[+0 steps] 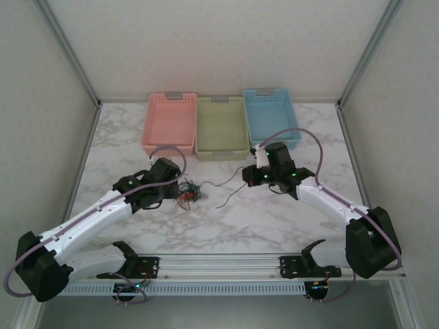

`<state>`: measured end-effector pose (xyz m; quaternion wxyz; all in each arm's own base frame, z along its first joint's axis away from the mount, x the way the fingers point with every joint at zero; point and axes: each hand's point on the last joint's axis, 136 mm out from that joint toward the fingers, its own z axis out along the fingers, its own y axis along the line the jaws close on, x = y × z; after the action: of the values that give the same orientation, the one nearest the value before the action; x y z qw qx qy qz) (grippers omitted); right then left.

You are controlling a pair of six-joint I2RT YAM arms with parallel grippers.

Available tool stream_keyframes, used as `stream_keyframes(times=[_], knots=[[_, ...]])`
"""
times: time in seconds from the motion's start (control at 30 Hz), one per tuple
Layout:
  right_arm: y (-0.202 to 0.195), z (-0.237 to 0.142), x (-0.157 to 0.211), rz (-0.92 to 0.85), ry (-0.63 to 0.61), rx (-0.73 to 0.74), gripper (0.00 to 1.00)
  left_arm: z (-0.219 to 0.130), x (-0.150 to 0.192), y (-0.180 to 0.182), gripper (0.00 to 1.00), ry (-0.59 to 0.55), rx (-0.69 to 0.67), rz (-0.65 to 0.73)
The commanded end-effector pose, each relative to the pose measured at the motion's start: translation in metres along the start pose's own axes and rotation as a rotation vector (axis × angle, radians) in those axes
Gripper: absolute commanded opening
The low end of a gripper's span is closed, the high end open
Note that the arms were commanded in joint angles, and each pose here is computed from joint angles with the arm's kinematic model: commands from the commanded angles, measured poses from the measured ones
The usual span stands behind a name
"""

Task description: Untangle the cables

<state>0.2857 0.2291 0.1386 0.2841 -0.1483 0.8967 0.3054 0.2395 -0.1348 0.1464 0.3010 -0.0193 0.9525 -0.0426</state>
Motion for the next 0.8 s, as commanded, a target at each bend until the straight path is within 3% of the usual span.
stream_keyframes(times=[0.0, 0.3, 0.77], knots=[[-0.015, -0.014, -0.007, -0.011, -0.026, 0.077, 0.00, -0.014, -0.007, 0.022, 0.00, -0.029, -0.099, -0.016], [-0.033, -0.027, -0.012, -0.015, -0.060, 0.160, 0.00, -0.013, -0.007, 0.028, 0.00, -0.034, -0.126, -0.025], [-0.107, -0.067, -0.020, 0.209, -0.108, 0.407, 0.00, -0.033, -0.019, 0.053, 0.00, -0.090, -0.208, -0.074]])
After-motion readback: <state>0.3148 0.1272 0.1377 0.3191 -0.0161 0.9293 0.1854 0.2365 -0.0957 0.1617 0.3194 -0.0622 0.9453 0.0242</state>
